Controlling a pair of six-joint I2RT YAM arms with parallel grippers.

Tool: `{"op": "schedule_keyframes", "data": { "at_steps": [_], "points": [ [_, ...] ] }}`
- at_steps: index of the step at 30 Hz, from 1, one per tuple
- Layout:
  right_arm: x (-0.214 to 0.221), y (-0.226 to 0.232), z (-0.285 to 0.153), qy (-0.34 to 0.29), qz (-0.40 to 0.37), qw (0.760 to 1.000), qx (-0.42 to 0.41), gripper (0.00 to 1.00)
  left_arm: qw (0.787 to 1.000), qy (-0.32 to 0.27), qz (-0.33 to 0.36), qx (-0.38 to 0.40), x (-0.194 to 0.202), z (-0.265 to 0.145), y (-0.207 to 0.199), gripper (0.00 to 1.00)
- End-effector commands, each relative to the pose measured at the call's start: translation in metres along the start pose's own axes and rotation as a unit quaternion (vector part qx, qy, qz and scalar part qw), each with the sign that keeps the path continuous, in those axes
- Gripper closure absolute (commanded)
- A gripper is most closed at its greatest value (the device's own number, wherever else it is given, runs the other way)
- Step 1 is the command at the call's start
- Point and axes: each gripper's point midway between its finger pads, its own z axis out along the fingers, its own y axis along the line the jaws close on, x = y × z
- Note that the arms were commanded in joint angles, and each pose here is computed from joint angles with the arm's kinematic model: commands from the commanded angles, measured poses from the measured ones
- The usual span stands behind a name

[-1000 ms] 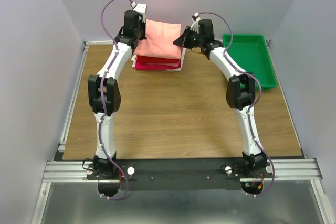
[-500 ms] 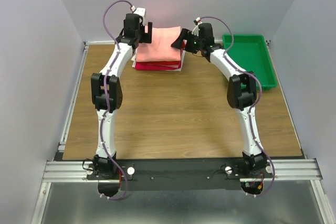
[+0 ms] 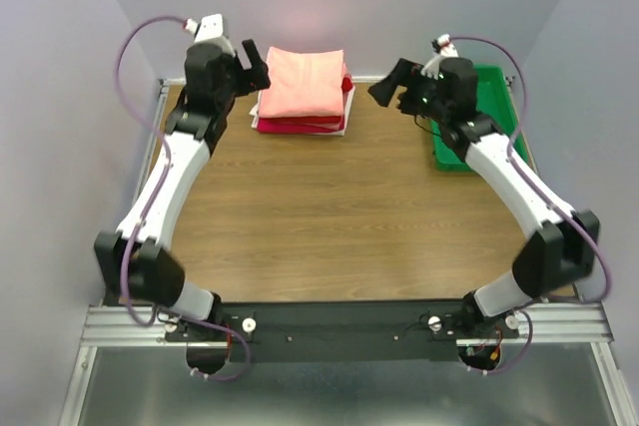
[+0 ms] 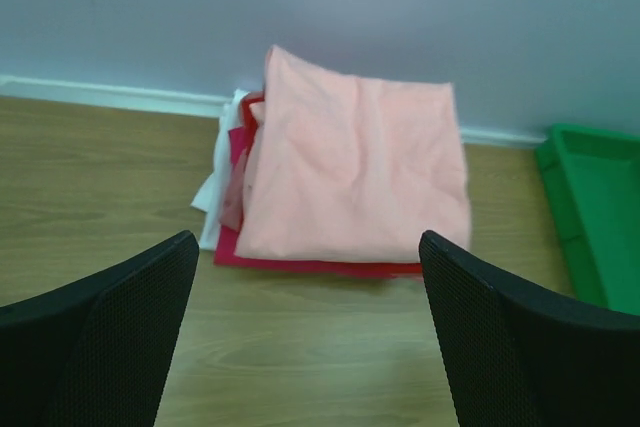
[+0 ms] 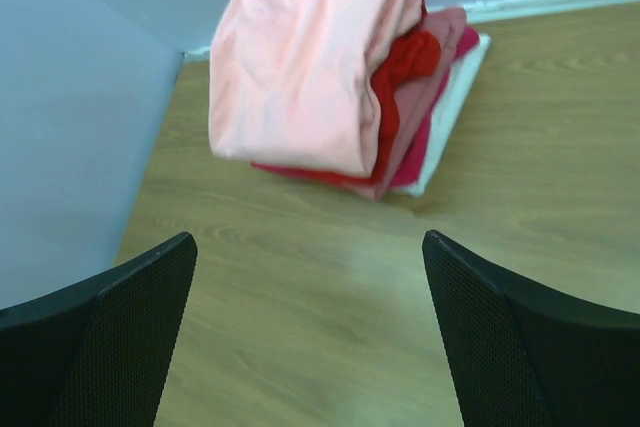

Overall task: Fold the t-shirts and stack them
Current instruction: Reset both grippers

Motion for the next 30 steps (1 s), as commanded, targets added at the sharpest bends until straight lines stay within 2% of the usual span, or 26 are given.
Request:
{"op": "schedule_keyframes", "data": {
  "at_steps": [1,2,3,5,6,7,9,13,21,26,30],
  "points": [
    [0.05,-0.045,-0.047,0.018,0.016,0.996,0.082,0.0,0.996,0.025,-0.083,-0.012,0.072,-0.035,0.001,0.01],
    [0.08,-0.065,-0.057,0.038,0.027,0.993,0.112,0.0,0.994,0.043,-0.099,-0.014,0.102,-0.054,-0.001,0.01],
    [0.093,-0.072,-0.067,0.044,0.032,0.991,0.12,0.0,0.992,0.05,-0.11,-0.022,0.118,-0.062,0.0,0.01],
    [0.099,-0.077,-0.092,0.024,0.036,0.99,0.131,0.0,0.988,0.073,-0.13,-0.034,0.153,-0.078,0.003,0.01],
    [0.11,-0.085,-0.102,0.025,0.045,0.988,0.143,0.0,0.986,0.073,-0.15,-0.017,0.158,-0.093,-0.004,0.01],
    [0.142,-0.102,-0.111,0.048,0.052,0.984,0.161,0.0,0.98,0.099,-0.173,-0.014,0.188,-0.1,0.0,0.01],
    [0.17,-0.117,-0.13,0.055,0.064,0.98,0.178,0.0,0.98,0.095,-0.175,-0.007,0.196,-0.115,0.003,0.02],
    [0.201,-0.132,-0.153,0.054,0.089,0.976,0.191,0.0,0.972,0.088,-0.187,-0.114,0.216,-0.136,0.049,0.01],
    [0.197,-0.135,-0.17,0.017,0.085,0.977,0.196,0.0,0.973,0.052,-0.183,-0.132,0.195,-0.15,0.059,0.01],
    [0.197,-0.137,-0.171,0.016,0.084,0.976,0.198,0.0,0.976,0.057,-0.182,-0.107,0.189,-0.151,0.049,0.01],
    [0.192,-0.139,-0.174,0.006,0.072,0.976,0.205,0.0,0.975,0.056,-0.18,-0.121,0.191,-0.151,0.054,0.02]
  ]
}}
